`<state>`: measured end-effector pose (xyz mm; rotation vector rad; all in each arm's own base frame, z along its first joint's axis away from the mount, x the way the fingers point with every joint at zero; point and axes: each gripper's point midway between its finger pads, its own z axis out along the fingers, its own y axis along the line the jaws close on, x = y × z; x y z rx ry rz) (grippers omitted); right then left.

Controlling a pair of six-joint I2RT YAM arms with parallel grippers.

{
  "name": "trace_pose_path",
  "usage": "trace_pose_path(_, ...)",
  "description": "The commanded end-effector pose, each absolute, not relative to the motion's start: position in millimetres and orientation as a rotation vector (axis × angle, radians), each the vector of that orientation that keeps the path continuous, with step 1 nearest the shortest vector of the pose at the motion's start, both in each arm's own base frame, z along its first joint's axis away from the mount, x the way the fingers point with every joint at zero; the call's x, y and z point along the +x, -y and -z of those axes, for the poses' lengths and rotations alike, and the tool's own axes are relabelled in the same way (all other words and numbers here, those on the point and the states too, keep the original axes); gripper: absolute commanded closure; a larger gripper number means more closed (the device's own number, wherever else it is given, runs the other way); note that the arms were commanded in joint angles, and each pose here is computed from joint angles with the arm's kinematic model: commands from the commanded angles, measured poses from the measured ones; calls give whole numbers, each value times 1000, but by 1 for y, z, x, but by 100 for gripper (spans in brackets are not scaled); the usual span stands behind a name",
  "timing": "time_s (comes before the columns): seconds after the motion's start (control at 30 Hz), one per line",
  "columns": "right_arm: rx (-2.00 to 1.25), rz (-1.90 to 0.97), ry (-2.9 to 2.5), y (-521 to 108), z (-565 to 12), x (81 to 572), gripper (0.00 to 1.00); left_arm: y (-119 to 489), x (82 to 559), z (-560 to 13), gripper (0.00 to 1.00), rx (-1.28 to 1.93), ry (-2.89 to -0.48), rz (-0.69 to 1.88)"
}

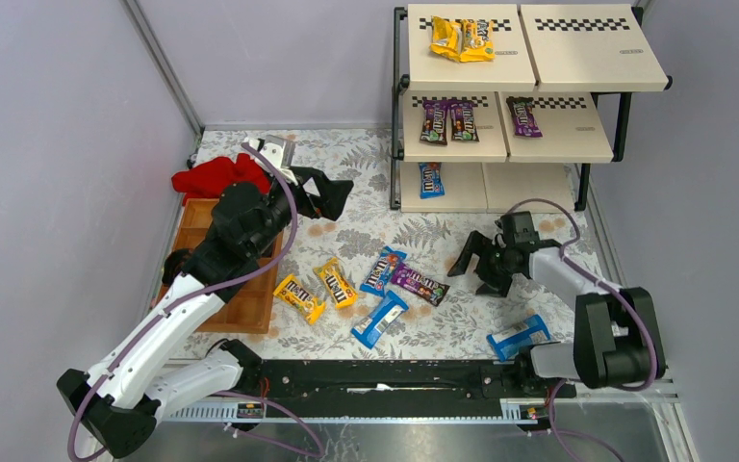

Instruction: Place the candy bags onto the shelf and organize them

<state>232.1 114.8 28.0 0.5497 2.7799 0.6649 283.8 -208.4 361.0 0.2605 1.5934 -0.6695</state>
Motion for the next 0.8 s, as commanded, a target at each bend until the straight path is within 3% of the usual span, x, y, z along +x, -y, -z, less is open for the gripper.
trace_pose_path(0.0,586,-907,-2735,-136,-38,217,0,208,276,-397,1,252,-1500,716)
trace_pose_path(0.17,649,-1050,-2759,-155,-29,200,2,208,275,-398,1,251,-1498,719)
trace_pose_path(0.27,671,-1142,-2720,-164,-28,202,12,208,275,-398,1,251,-1499,719)
trace_pose_path(0.43,645,-1148,-2686,-183,-24,208,18,209,276,-397,1,252,-1502,718)
trace_pose_path(0.67,694,-1151,-2639,-185,-7,211,35,208,275,-397,1,249,-1500,722)
trace_pose_path(0.77,688,-1192,-2591,-188,-8,217,48,210,275,-396,1,258,-1501,731)
